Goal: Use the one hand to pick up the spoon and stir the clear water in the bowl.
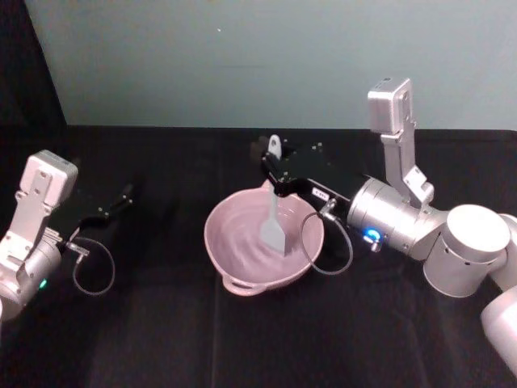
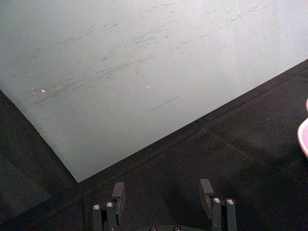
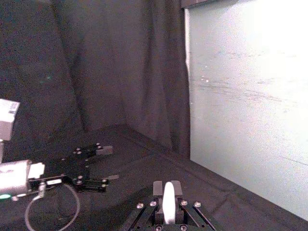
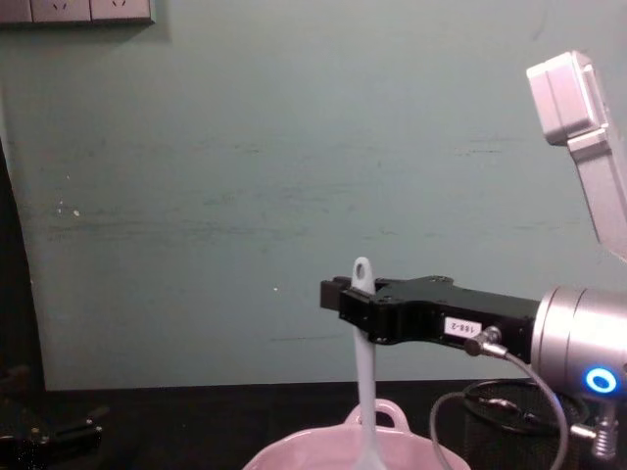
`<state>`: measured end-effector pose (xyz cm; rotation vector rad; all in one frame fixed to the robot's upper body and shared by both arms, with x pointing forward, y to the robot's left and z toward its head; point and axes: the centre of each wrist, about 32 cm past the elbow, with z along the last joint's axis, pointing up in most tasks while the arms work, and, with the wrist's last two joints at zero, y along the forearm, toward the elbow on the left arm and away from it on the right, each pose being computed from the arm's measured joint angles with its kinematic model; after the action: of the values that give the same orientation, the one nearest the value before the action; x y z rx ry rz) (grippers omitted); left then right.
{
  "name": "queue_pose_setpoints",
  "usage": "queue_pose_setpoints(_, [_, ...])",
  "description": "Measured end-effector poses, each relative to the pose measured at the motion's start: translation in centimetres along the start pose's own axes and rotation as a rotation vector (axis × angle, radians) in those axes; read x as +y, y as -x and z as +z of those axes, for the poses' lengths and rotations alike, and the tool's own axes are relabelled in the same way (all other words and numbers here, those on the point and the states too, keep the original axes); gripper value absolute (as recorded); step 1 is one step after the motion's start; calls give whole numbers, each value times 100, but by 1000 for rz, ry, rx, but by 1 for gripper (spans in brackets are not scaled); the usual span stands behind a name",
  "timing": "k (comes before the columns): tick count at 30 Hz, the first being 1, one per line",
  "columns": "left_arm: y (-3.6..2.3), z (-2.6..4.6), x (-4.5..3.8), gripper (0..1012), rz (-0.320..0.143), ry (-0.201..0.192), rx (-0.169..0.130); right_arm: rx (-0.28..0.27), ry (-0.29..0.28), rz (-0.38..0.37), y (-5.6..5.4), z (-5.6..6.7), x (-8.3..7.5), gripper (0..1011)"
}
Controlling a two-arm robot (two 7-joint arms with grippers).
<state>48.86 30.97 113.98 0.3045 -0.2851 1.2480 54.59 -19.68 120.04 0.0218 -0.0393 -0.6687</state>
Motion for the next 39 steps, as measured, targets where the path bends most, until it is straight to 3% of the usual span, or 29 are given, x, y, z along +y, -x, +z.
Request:
queue_pose_setpoints(11, [0,0,0,1011,0,0,0,15,-2,65,174,-31,155,111])
queue_pose_setpoints(19, [0,0,0,1011,0,0,0,22,-2,76,187,-47,335,112])
queue_pose_setpoints(28, [0,0,0,1011,0,0,0,29,-3,44,44,-53,496,111])
queue_pose_setpoints(39, [0,0,0,1011,0,0,0,25,-2,-34,-175,-37,373,111])
